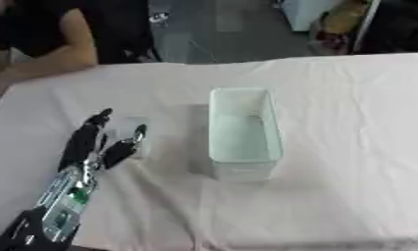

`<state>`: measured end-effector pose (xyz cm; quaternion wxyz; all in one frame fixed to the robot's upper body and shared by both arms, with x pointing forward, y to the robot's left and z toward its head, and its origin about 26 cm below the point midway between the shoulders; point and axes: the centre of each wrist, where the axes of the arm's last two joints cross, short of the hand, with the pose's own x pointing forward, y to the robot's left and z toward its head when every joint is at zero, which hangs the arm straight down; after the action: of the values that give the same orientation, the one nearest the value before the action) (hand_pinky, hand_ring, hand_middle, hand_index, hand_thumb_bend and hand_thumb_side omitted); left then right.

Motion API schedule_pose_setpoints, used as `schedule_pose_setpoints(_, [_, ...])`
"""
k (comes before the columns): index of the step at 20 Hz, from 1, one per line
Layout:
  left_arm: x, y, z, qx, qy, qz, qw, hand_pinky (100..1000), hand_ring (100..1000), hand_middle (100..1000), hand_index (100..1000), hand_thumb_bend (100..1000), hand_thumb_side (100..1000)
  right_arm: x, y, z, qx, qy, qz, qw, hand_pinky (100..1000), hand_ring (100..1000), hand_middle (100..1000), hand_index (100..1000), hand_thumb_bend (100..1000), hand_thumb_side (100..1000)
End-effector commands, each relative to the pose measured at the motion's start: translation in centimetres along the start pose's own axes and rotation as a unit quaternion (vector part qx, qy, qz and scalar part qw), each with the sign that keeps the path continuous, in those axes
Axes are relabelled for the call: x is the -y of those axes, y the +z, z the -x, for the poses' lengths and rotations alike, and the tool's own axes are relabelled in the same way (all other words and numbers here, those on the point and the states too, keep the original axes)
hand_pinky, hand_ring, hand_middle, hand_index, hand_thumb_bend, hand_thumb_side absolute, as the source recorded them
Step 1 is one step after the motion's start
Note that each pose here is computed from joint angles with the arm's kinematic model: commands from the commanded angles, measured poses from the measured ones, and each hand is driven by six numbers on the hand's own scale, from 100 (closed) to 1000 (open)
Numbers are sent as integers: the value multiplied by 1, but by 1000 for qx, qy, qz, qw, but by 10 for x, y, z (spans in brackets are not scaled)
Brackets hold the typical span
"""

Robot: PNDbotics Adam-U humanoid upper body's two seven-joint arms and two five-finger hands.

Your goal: Pick up objects on the table and place them in the box.

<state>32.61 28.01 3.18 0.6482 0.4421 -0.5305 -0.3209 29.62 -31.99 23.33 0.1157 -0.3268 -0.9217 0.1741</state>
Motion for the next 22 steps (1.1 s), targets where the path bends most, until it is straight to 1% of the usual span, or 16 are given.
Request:
schedule_pose_setpoints(1, [-6, -4, -7, 13, -6, -9, 1000, 874, 842, 849, 1000, 533, 818, 5, -9, -3, 19, 4, 1, 1000, 836, 967, 979, 964, 100, 665])
schedule_pose_setpoints(9, [-1, -10, -17, 20, -22, -4, 1000, 877, 842, 847, 1000, 537, 816, 4, -8, -3, 20, 2, -1, 1000, 836, 967, 979, 964, 100, 665])
schedule_pose_setpoints(10, [1, -11, -17, 20, -25, -2, 999, 879, 843, 862, 1000, 544, 809, 4, -8, -3, 20, 2, -1, 1000, 836, 967, 979, 964, 100, 665])
schedule_pose_setpoints(11, [2, -11, -18, 20, -28, 0, 999, 885, 843, 873, 1000, 538, 819, 4, -8, -3, 20, 2, -1, 1000, 836, 967, 979, 964, 100, 665])
schedule_pose_setpoints(16, [9, -13, -16, 14, -41, 10, 999, 893, 842, 874, 1000, 539, 821, 4, -8, -3, 20, 1, -2, 1000, 835, 967, 979, 964, 100, 665])
schedule_pose_setpoints(19, [13, -14, -15, 10, -49, 18, 999, 892, 841, 873, 1000, 536, 815, 4, -8, -3, 19, 1, -2, 1000, 835, 967, 979, 964, 100, 665])
schedule_pose_setpoints(22, [18, -16, -16, 5, -64, 29, 998, 867, 820, 859, 1000, 531, 788, 4, -8, -3, 19, 0, -2, 1000, 836, 967, 980, 964, 100, 664])
